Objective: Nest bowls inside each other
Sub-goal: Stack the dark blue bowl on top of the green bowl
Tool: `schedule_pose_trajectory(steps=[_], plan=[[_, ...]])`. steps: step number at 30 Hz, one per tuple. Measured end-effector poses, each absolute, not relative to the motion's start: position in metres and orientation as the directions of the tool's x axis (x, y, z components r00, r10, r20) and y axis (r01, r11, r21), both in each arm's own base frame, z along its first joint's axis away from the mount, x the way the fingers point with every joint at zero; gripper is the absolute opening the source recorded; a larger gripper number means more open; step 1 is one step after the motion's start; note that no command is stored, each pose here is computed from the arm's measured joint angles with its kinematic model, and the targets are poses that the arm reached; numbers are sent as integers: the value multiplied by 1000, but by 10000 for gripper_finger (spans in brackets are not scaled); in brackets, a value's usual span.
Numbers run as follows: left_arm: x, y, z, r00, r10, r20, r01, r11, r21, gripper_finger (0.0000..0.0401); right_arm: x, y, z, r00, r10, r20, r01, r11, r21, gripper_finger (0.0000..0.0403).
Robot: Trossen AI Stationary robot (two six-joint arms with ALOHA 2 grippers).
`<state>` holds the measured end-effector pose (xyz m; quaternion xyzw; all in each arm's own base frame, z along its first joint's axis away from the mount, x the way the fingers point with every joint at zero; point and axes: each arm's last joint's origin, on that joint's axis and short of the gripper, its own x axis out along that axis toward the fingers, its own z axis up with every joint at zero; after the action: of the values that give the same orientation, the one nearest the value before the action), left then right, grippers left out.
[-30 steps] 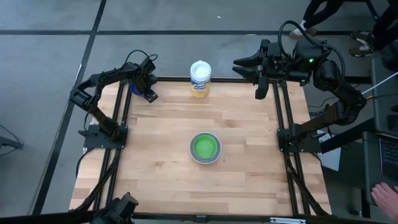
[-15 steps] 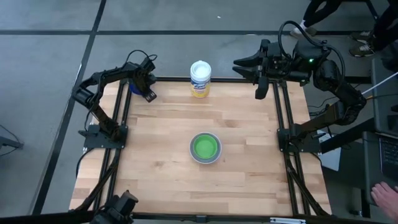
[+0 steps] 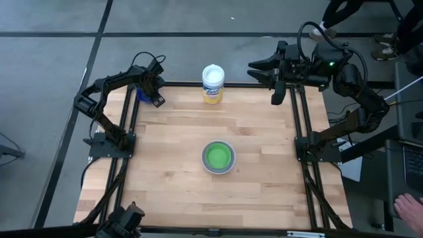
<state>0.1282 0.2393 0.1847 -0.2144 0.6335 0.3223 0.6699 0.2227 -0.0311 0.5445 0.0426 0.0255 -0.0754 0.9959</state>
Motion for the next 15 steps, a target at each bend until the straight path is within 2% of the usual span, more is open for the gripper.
schedule_pose_trajectory(steps=[15], plan=[[119, 244, 185, 36, 135, -990, -730, 680, 66, 143, 223, -31, 544, 987, -148, -57, 153, 984, 89, 107]])
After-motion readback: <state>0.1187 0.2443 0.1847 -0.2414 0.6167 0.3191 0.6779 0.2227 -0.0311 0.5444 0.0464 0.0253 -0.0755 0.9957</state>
